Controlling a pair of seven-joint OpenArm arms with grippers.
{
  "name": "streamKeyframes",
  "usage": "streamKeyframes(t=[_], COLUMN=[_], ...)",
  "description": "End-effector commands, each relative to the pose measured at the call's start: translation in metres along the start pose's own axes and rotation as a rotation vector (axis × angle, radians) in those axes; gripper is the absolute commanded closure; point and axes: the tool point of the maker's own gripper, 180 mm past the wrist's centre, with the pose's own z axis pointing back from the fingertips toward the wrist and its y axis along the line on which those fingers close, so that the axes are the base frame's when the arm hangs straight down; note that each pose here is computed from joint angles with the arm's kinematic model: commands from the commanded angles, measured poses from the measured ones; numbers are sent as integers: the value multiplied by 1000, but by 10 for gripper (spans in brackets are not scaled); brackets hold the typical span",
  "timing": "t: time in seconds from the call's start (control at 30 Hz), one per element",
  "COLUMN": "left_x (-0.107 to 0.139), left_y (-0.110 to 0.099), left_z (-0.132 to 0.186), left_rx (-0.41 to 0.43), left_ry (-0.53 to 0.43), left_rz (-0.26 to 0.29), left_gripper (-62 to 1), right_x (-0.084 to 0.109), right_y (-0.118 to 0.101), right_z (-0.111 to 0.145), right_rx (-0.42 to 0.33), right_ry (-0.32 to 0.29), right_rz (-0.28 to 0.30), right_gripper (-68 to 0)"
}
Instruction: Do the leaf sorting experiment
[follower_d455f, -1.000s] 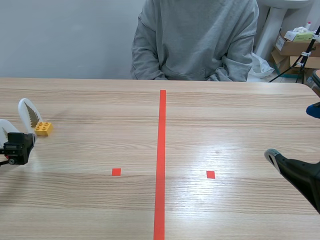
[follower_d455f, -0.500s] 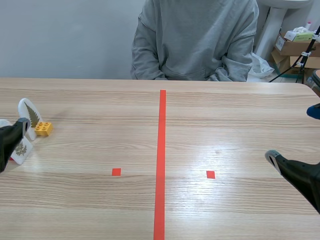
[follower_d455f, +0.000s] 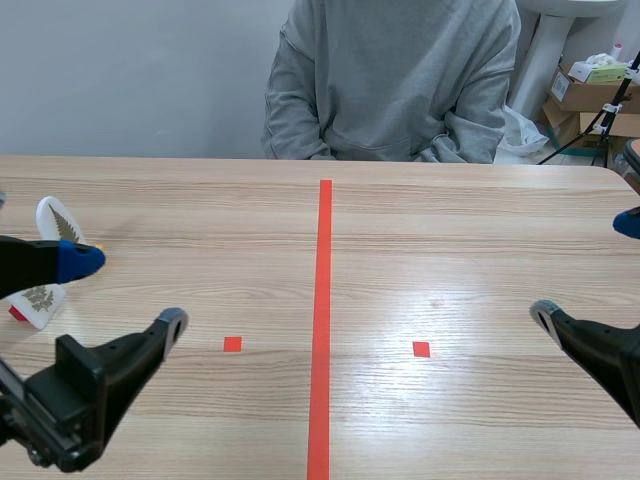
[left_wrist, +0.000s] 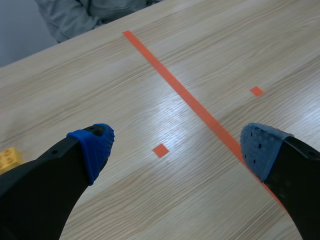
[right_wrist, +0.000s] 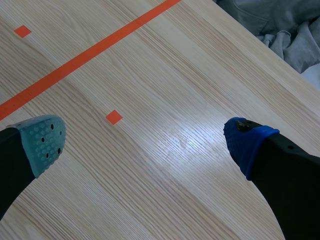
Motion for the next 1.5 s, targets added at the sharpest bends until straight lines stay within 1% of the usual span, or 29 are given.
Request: streamKeyframes(t=[0.0, 0.1, 0.2, 0.3, 1.47], left_x=[8, 11, 11, 12, 12], left_y=[-6, -21, -31, -36, -34], left_z=[-2, -5, -7, -8, -8], left_rx=[-19, -62, -90, -103, -100], left_ry=[-23, -29, -33, -36, -34], left_rz=[6, 21, 34, 41, 36], left_gripper=[-546, -575, -575, -575, -574], right_x=[8, 8, 7, 7, 7], right_y=[-4, -4, -4, -4, -4], right_z=[0, 0, 0, 0, 0], right_rx=[-12, -12, -12, -12, -12], right_ry=[-30, -29, -26, -26, -26], right_rz=[1, 1, 1, 1, 2], right_gripper=[-679, -679, -679, -679, -679])
